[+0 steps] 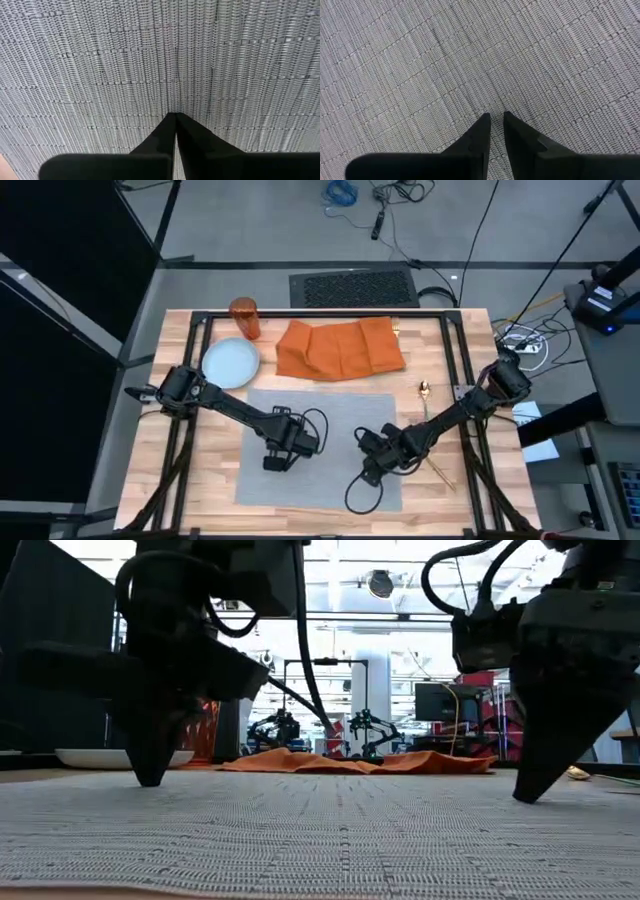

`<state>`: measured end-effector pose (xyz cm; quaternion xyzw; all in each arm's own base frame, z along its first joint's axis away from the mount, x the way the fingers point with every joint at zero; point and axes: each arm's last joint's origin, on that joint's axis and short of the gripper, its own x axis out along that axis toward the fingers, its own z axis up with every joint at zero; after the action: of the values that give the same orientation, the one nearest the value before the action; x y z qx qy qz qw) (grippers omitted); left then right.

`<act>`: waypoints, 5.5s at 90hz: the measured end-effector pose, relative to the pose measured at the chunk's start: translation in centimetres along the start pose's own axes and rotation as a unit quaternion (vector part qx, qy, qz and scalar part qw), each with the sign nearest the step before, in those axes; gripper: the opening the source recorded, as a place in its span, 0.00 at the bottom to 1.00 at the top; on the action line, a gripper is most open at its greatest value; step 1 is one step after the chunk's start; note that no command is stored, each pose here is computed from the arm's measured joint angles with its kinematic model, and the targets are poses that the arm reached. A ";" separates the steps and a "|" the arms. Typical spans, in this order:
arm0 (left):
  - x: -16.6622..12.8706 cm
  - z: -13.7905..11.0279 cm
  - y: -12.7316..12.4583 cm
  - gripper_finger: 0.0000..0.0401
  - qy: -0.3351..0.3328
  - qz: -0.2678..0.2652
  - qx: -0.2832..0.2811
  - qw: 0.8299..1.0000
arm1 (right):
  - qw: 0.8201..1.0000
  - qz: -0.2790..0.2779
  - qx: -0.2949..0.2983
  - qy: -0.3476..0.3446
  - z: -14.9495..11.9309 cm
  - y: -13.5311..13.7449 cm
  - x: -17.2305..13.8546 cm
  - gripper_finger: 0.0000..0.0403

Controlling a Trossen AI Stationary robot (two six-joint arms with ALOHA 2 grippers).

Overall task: Set table place
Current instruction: Adjust the grey placemat, then fold the orange napkin

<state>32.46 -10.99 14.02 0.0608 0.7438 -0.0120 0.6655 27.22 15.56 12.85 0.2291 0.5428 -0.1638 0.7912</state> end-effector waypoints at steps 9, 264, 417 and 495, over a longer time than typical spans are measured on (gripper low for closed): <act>0.0 0.0 -0.3 0.00 -0.005 -0.002 0.002 1.000 | 1.000 0.001 0.003 0.002 -0.1 0.0 0.0 0.09; -17.6 -12.5 25.7 0.00 -0.116 0.339 -0.309 0.881 | 0.886 -0.255 -0.230 -0.312 11.7 -11.4 -14.9 0.09; -2.3 -7.8 38.7 0.00 -0.221 0.001 -0.383 0.897 | 0.883 -0.272 -0.232 -0.304 12.3 -12.3 -14.9 0.09; -0.7 -7.7 42.4 0.30 -0.188 -0.030 -0.429 0.883 | 0.899 -0.168 -0.269 -0.302 12.6 -11.8 -14.7 0.09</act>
<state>29.45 31.83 18.23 -0.2568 0.5384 0.2771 0.7532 25.84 -1.07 28.26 -0.1477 0.3316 -0.2036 0.9093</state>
